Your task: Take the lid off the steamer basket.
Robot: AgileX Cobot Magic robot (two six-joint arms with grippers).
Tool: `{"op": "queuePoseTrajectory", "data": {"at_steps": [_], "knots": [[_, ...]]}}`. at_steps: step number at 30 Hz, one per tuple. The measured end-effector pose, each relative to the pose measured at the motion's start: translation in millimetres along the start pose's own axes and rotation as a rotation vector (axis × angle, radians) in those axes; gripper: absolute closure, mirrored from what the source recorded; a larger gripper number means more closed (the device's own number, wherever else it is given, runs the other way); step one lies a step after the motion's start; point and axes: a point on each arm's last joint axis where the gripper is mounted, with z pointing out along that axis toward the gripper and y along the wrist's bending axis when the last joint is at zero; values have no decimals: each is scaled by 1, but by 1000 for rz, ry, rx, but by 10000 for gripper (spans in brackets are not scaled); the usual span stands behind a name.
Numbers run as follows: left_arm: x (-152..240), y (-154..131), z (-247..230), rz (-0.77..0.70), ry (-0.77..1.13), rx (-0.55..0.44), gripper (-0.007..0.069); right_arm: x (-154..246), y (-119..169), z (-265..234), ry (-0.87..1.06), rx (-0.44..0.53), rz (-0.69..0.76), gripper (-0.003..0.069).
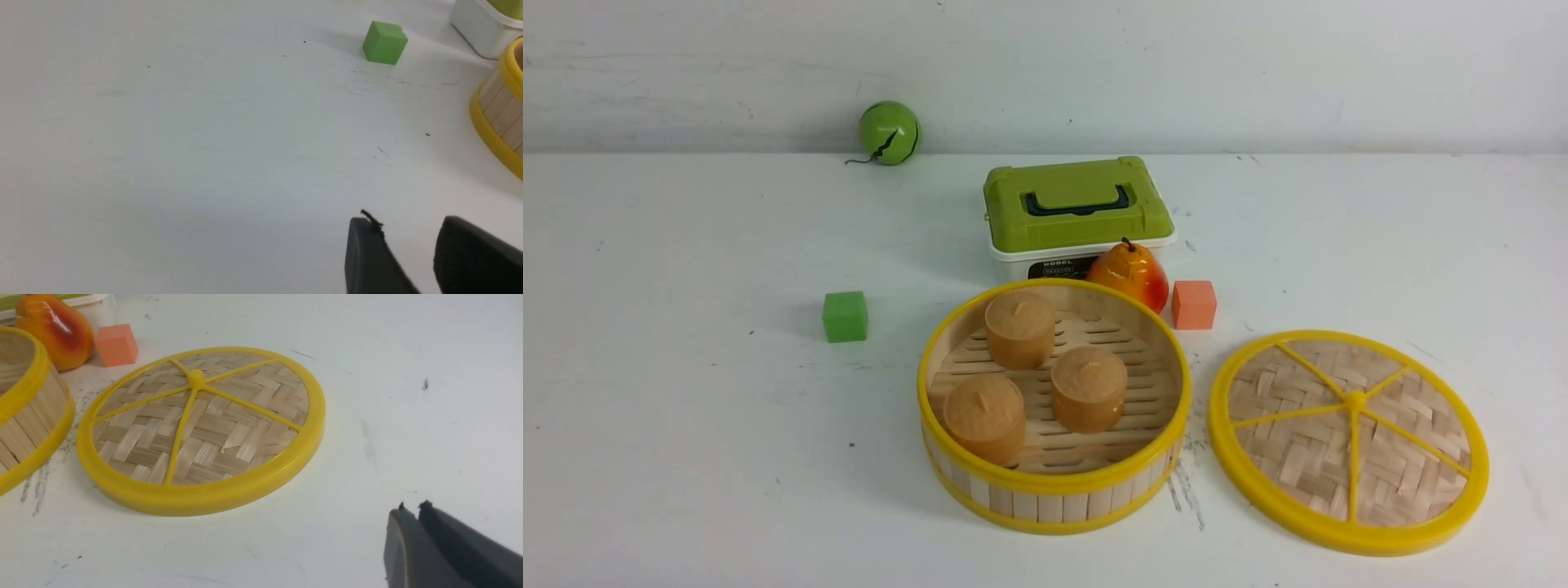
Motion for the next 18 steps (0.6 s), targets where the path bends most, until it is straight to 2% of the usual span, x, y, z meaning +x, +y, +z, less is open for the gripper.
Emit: {"op": "queuePoseTrajectory", "data": {"at_steps": [18], "knots": [[0,0,0,0,0,0,386,0,0,0,0,0,0,589]]}}
